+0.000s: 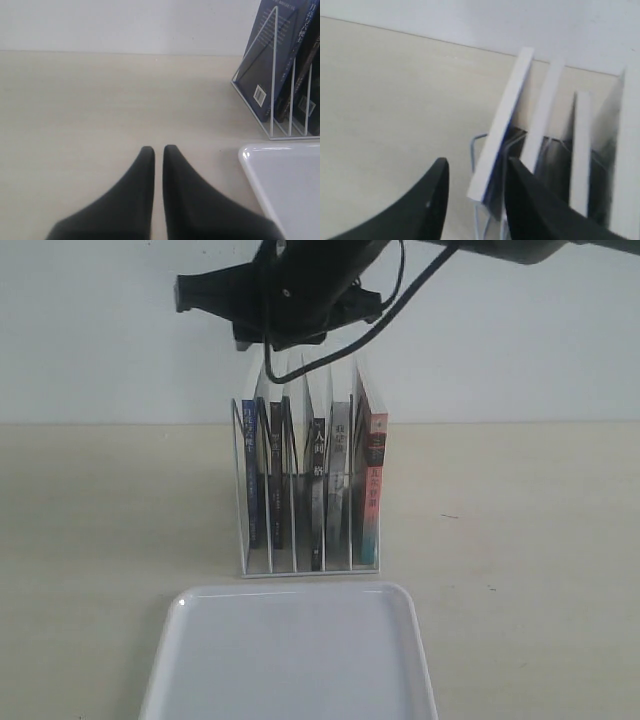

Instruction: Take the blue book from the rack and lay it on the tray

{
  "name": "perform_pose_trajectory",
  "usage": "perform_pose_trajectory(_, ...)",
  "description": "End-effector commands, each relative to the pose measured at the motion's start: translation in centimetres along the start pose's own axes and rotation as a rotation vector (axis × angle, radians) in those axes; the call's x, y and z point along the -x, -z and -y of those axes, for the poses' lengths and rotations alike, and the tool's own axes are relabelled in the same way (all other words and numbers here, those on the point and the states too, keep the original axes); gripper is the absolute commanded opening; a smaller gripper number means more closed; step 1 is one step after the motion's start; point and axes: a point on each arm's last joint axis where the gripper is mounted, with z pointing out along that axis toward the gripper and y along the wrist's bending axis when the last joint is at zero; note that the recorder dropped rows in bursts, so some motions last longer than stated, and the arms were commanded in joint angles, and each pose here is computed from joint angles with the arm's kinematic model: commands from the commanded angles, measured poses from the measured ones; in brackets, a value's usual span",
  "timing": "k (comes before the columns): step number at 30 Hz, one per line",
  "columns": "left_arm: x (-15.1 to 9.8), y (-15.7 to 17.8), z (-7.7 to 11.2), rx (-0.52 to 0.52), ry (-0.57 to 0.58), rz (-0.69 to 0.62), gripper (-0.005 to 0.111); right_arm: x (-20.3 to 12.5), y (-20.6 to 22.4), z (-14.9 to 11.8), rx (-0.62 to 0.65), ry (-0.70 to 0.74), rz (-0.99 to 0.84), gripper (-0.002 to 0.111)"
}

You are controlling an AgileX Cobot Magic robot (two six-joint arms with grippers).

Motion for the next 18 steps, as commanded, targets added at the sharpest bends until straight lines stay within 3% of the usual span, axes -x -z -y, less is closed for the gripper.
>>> perform_pose_trajectory(1,-0.1,0.0,0.0,0.004,0.008,0.004,0.006,0.4,0.5,-1.3,0.049,0.023,0.059,0.036)
perform_pose_trajectory(18,-0.1,0.0,0.0,0.004,0.008,0.004,0.006,-1.4,-4.1,-0.6,-0.022,0.026,0.038,0.036)
